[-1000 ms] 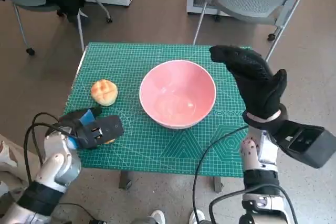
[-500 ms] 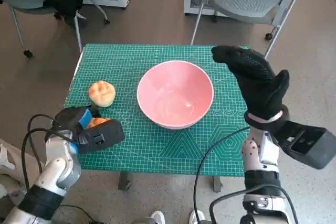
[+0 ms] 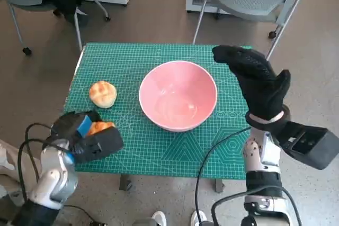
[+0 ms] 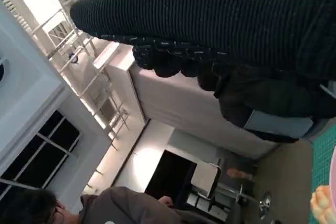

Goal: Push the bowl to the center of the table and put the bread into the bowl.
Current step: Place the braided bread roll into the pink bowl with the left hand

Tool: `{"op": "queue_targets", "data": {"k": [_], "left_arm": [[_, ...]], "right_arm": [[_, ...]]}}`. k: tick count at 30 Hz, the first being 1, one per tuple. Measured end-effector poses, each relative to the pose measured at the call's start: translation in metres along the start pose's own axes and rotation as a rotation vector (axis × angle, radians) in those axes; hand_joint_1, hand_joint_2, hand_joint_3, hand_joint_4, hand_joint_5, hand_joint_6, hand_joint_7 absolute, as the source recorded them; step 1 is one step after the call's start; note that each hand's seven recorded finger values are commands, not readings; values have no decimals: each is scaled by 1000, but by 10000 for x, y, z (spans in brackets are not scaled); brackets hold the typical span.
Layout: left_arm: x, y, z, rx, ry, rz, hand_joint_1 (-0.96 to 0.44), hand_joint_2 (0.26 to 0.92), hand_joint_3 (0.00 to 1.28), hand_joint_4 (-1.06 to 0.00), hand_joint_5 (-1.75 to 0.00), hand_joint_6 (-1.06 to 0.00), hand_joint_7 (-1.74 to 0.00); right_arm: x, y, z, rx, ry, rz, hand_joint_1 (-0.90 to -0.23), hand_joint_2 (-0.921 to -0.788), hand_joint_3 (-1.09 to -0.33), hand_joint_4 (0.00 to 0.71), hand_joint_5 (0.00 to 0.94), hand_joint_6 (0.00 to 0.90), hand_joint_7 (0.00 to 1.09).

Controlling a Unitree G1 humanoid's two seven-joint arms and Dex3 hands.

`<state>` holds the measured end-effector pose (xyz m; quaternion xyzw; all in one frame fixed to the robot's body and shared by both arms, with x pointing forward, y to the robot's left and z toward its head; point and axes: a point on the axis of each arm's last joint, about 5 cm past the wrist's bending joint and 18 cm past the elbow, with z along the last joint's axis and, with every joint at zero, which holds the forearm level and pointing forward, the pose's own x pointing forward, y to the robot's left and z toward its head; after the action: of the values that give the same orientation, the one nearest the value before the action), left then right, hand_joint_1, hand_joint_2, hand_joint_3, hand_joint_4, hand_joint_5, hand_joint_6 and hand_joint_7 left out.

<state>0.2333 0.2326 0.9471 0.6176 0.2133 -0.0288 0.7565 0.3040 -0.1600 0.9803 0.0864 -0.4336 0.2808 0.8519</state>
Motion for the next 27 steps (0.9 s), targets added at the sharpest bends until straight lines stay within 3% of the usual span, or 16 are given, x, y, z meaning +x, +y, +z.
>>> {"op": "queue_targets", "data": {"k": [11,18,27], "left_arm": [[-248,128,101,-45,-129,9,2,804,223,-743,-1252,-740,-930],[-415,350,190,-72,-225,102,3,859,97,-799,-1078,-715,-1051],[-554,584,370,-80,-385,262,4,864,61,-851,-947,-721,-1115]], "right_arm": [[5,1,-8,3,2,-1,-688,-921,-832,59,1,-1,255],[12,-2,-16,5,3,-1,-686,-921,-832,59,1,-1,256],[25,-6,-24,5,3,-1,-686,-921,-833,60,1,-1,256]]}}
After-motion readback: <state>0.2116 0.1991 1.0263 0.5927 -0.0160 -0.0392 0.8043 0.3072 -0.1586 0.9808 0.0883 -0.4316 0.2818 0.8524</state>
